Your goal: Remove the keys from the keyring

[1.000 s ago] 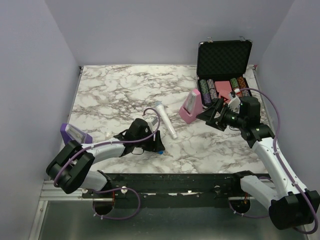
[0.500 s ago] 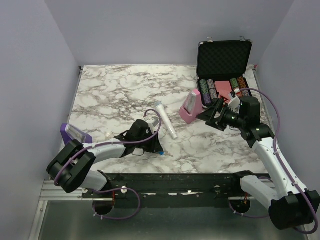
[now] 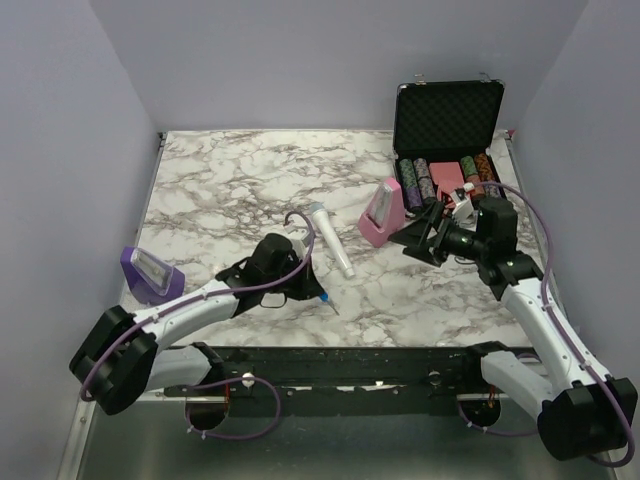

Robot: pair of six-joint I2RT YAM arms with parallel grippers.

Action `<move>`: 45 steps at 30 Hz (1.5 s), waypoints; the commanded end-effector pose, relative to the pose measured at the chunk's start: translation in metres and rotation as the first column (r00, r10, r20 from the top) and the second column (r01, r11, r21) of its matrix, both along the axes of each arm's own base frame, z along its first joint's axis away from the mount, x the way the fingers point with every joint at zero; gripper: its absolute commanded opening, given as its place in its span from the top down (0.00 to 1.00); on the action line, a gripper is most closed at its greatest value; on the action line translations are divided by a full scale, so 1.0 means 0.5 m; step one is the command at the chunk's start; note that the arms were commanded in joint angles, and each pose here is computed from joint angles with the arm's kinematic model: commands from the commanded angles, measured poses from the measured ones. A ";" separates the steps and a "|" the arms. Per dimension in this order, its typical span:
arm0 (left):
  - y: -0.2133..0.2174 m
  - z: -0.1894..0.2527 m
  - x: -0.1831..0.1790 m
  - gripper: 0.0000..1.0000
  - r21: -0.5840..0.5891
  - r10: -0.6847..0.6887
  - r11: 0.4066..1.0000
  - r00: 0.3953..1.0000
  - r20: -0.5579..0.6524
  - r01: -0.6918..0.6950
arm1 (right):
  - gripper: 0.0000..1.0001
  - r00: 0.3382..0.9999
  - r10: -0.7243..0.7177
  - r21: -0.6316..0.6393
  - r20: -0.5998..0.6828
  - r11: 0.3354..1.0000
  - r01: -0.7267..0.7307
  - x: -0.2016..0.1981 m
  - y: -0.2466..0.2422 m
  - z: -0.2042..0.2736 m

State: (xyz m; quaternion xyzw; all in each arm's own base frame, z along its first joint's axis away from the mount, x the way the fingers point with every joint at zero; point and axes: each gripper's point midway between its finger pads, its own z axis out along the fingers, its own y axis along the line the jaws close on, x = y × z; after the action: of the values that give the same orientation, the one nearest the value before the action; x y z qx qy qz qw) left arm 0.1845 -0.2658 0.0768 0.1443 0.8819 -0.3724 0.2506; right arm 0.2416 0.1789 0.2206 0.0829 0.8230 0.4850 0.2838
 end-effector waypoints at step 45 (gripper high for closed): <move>0.046 0.715 -0.073 1.00 -0.197 -0.074 0.958 0.839 0.538 0.211 | 0.19 0.651 0.419 0.582 0.633 0.296 -0.757 -0.158 0.281 0.419</move>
State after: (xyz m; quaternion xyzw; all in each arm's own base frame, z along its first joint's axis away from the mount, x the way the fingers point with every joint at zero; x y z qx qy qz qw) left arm 0.1592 -0.2512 0.4024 0.2763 0.7378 -0.4293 0.4417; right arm 0.2224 0.3492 0.3613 -0.0338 0.5694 0.8205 0.0360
